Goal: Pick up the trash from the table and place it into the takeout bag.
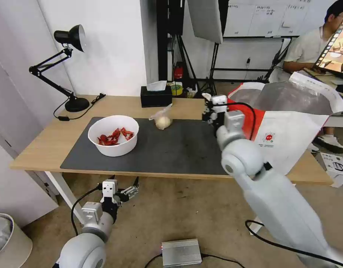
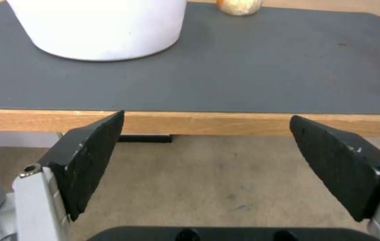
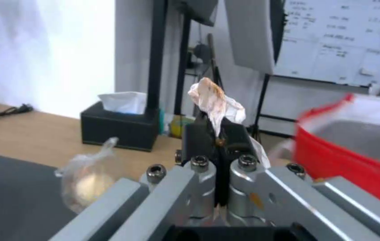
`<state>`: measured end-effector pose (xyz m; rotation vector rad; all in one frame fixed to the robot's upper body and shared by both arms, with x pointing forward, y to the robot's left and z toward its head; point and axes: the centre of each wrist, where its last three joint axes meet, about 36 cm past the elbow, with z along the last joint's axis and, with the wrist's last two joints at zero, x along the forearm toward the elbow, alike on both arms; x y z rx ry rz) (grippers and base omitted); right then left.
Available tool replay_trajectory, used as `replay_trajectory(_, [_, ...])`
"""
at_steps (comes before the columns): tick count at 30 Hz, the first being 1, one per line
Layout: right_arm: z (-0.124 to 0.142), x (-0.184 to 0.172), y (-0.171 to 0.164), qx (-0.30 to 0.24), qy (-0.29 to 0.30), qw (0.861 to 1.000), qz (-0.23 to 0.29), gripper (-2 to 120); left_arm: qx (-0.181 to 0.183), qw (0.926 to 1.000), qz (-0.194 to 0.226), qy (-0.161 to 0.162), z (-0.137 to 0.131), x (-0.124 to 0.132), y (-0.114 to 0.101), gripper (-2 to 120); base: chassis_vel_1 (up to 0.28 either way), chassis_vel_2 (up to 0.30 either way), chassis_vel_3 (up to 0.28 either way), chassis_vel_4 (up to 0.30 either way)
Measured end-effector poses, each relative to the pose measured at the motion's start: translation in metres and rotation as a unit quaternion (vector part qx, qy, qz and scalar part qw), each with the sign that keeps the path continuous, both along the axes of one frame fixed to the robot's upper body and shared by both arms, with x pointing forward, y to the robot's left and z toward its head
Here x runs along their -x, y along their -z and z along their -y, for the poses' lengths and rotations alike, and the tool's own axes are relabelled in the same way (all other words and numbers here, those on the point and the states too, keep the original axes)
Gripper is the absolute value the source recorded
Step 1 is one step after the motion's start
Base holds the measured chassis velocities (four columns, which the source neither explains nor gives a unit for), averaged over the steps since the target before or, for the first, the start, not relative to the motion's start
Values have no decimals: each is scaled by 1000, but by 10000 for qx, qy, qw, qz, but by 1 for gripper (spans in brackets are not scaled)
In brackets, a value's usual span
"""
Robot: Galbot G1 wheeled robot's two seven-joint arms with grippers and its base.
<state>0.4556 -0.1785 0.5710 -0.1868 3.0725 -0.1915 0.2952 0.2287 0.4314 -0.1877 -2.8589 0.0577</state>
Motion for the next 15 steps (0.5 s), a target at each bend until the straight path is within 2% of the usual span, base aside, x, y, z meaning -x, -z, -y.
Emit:
replay_trajectory(10, [19,16,12,23,230,9993,297,0,-4,10000,-13,8,1,1,1,100,0,0,0,0])
replay_trajectory(15, [37,22,19,234,225,9955,894,0,13,10000,-38,43,6,3,2,100,0,0,0,0])
